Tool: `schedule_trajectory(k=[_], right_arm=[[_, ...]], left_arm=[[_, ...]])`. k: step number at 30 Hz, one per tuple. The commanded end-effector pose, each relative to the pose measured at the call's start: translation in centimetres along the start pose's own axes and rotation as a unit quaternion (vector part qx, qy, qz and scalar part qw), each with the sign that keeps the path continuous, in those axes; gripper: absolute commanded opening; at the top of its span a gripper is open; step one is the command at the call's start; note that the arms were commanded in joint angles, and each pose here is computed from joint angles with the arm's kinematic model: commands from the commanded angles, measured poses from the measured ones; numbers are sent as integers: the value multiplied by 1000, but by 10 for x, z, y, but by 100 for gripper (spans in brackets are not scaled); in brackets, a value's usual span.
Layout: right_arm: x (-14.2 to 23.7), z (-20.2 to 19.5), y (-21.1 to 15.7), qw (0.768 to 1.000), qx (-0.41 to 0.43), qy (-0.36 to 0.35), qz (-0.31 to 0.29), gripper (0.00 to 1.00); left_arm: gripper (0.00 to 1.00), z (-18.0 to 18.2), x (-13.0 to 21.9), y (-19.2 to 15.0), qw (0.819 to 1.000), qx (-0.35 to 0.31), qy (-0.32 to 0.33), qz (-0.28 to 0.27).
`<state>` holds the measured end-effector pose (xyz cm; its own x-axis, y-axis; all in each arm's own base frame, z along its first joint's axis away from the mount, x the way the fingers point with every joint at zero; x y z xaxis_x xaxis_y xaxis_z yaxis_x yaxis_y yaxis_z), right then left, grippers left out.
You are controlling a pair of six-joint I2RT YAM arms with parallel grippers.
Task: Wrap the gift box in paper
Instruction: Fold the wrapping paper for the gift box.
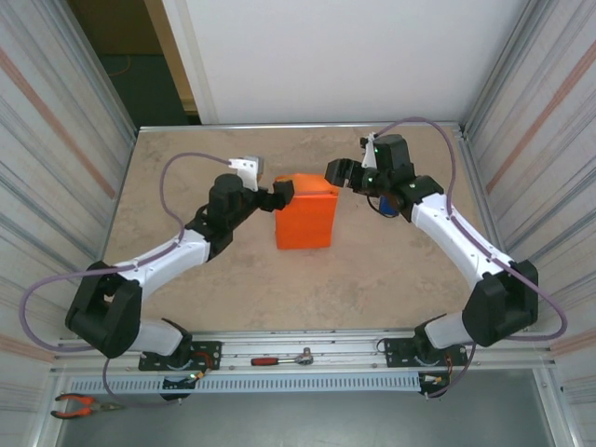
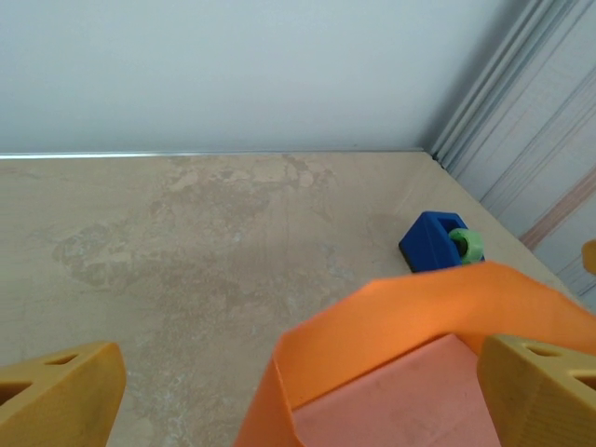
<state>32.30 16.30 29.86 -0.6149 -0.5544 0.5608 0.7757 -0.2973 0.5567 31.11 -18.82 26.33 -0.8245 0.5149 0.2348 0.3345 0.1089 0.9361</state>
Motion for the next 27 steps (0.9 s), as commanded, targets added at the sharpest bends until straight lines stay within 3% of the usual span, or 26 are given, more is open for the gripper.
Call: schedule_trajectory(k=[1, 9, 16, 24, 27], right_arm=[[-10, -10, -10, 996, -19, -46, 78, 77], [-25, -14, -15, 987, -17, -76, 143, 71], [-25, -15, -16, 984, -7, -81, 158, 68], [-34, -13, -12, 981, 2, -81, 176, 59], [-36, -11, -10, 981, 5, -77, 180, 43]], left_arm=[[97, 0, 13, 34, 999, 29, 6, 18], [89, -1, 8, 49, 984, 58, 3, 168], [80, -2, 1, 40, 969, 50, 3, 241], [45, -13, -16, 27, 960, 40, -28, 277], [24, -17, -22, 26, 957, 39, -41, 283]])
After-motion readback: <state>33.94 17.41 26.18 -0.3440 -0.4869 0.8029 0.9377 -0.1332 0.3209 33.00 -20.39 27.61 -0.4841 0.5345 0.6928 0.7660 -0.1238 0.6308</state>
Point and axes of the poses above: each hand's point on the last joint's axis, 136 mm out from that joint toward the fingers, its own x axis back along the fingers, its own z axis along the line the jaws close on, y = z × x, the point moved 9 cm from there along x, back along the fingers, and after that the axes turned 3 degrees about -x, right-handed, at the moved point
